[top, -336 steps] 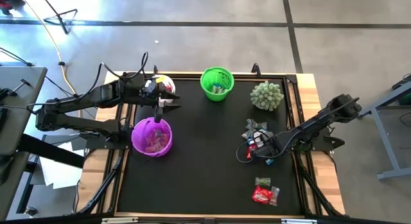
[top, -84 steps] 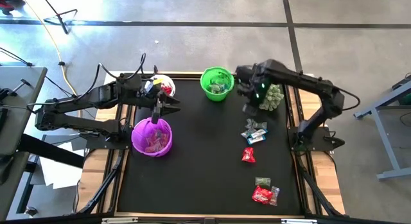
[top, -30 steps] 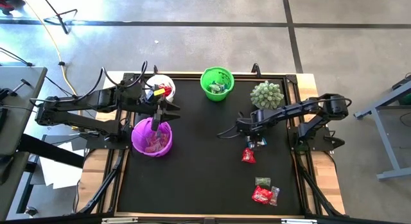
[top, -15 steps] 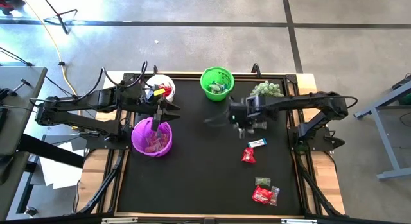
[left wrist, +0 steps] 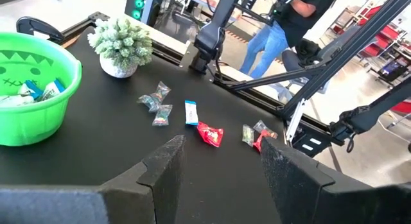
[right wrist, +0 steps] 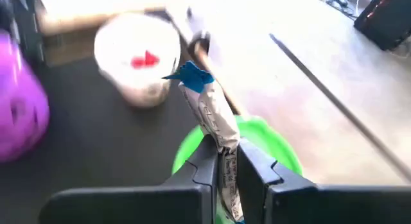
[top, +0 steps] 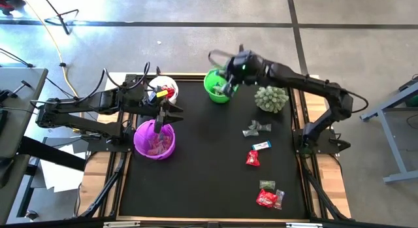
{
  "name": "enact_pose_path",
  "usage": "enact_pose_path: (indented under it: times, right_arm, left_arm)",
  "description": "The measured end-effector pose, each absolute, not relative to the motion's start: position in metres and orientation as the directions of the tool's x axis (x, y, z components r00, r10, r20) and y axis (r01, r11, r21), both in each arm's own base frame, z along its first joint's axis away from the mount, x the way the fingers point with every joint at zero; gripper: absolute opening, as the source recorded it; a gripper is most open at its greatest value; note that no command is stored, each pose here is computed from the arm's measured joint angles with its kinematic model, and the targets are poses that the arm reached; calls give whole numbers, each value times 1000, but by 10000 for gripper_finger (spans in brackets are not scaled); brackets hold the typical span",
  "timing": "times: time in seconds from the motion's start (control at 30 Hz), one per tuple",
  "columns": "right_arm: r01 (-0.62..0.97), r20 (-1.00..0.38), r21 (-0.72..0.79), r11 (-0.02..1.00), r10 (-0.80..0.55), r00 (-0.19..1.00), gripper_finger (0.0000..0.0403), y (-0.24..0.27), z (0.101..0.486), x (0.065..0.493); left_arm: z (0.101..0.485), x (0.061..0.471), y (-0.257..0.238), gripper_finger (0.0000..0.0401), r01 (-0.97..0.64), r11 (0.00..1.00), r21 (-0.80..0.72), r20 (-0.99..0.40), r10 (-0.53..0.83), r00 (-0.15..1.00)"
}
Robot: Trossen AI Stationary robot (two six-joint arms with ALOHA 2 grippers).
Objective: Sort candy
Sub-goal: Put the white chocolate into the green bucket
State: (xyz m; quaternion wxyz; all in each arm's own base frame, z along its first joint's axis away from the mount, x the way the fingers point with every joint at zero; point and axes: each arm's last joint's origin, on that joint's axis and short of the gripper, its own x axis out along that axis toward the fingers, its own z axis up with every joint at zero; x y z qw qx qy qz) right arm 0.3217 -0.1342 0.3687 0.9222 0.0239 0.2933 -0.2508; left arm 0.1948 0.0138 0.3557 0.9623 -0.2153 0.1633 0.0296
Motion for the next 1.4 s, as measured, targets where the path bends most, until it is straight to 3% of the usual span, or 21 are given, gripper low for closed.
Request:
enact_pose_path:
  times: [0.3, 0.5, 0.83, 1.0, 1.2, 1.4]
  right_arm:
    - [546, -580, 169, 821, -365, 728, 26, -184, 342, 327]
    - [514, -611, 172, 840, -318, 725, 30, -189, 327, 335]
    - [507, -658, 146, 849, -299, 691, 130, -187, 322, 332]
    - [539, -730, 184, 822, -253, 635, 160, -182, 316, 326]
    - [456, -788, 360, 814, 3, 616, 164, -163, 317, 313]
    - [447, -897, 372, 813, 192, 397, 165, -124, 310, 298]
  left_arm:
    - [356, 195, 14, 186, -141, 907, -398, -327, 3, 945]
    - [356, 195, 15, 186, -149, 907, -394, -327, 14, 945]
    - [356, 195, 15, 186, -150, 906, -395, -328, 14, 945]
    - [355, 195, 15, 186, -152, 907, -393, -333, 13, 943]
    - [354, 194, 15, 186, -155, 909, -386, -345, 13, 938]
    - [353, 194, 14, 186, -160, 909, -384, -360, 12, 933]
